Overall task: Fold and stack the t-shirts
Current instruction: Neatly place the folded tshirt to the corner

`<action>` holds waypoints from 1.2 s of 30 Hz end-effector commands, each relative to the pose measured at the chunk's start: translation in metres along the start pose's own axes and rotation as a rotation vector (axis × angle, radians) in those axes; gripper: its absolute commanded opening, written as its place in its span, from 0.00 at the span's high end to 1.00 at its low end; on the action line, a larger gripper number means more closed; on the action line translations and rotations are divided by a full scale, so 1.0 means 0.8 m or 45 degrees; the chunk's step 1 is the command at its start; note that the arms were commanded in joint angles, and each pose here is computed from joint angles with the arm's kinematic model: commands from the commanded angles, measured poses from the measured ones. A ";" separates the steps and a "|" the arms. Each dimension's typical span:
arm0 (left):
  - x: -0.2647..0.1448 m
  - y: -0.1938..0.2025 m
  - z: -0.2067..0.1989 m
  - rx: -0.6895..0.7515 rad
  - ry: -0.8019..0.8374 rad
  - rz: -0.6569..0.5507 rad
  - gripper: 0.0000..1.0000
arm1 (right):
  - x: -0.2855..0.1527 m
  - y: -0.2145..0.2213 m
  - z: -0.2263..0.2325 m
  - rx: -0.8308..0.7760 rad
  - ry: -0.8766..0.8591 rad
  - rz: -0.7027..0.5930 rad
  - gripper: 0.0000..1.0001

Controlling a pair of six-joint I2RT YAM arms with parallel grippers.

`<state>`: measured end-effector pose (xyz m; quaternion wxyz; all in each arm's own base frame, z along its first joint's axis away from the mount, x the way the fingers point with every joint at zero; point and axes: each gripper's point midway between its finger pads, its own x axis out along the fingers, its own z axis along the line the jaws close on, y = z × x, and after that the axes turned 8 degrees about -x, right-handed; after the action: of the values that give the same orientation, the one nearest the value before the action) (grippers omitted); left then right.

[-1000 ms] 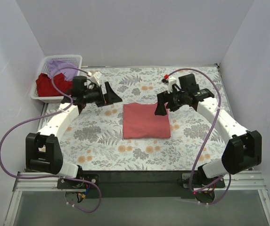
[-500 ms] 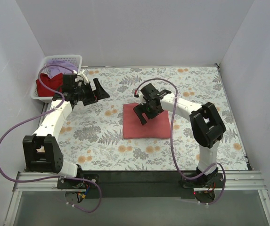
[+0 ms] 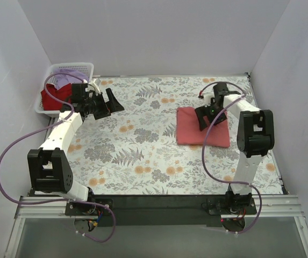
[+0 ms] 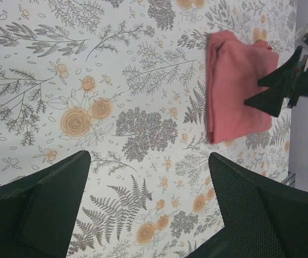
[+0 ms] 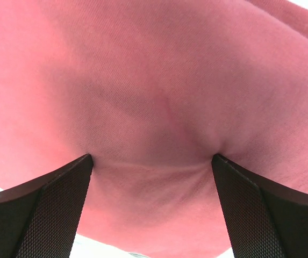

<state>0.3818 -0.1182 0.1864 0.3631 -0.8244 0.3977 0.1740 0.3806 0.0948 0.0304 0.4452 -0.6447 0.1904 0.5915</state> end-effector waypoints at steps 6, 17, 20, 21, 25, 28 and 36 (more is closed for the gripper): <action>0.009 -0.018 0.003 0.046 0.015 -0.004 0.08 | 0.011 0.047 -0.184 -0.190 0.118 0.122 0.02; 0.001 -0.024 -0.007 0.061 0.036 -0.018 0.08 | -0.058 -0.039 -0.251 -0.212 0.297 -0.064 0.02; -0.009 -0.027 -0.016 0.079 0.053 -0.043 0.08 | -0.107 -0.054 -0.227 -0.155 0.301 -0.155 0.01; -0.010 -0.027 -0.017 0.073 0.055 -0.044 0.08 | -0.135 -0.060 -0.215 -0.154 0.320 -0.198 0.02; -0.014 -0.023 -0.027 0.054 0.097 -0.035 0.08 | -0.149 -0.036 -0.176 -0.084 0.301 -0.153 0.02; -0.020 -0.025 -0.033 0.058 0.111 -0.051 0.08 | -0.138 -0.003 -0.143 -0.010 0.239 -0.092 0.02; -0.033 -0.020 -0.039 0.066 0.122 -0.077 0.08 | -0.099 0.055 -0.083 0.150 0.216 -0.053 0.02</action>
<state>0.3844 -0.1199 0.2071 0.3633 -0.8284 0.4016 0.1435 0.3704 -0.0105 0.0867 0.4481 -0.6721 0.2332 0.5414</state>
